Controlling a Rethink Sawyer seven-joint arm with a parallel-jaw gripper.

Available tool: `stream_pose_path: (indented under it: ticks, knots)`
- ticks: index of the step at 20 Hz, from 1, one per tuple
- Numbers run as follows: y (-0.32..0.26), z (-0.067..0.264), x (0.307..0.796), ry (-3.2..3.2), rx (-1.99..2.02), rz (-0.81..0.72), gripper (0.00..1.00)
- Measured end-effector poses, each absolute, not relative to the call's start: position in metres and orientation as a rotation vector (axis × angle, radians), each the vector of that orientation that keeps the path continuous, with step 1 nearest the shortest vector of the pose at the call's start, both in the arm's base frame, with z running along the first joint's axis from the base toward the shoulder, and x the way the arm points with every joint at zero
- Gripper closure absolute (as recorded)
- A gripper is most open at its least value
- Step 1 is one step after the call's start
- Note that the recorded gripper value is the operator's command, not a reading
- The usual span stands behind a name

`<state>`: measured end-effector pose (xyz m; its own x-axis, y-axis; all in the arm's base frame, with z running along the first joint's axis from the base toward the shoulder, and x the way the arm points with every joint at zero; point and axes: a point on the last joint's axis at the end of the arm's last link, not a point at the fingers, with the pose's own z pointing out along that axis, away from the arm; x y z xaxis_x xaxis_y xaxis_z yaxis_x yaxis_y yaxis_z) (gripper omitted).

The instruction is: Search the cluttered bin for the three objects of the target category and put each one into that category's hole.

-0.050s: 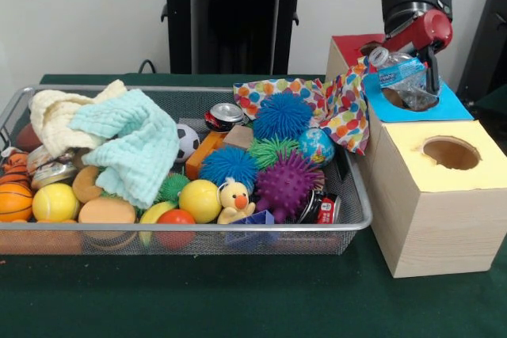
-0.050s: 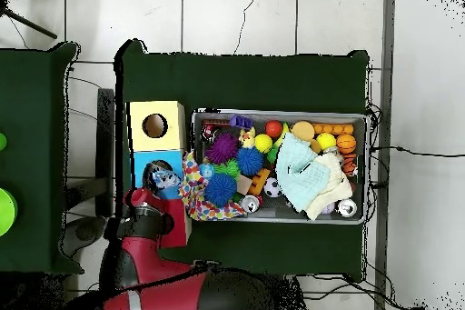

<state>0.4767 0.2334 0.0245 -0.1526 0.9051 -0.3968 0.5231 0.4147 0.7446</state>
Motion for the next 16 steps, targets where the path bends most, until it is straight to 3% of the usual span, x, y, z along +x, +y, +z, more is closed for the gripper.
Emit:
stream_pose_path:
  ticks: [8,16]
  knots:
    - [0.216,0.028,0.487,2.028,1.28,0.702,1.0]
    - [0.213,0.045,0.506,2.234,1.327,0.578,1.0]
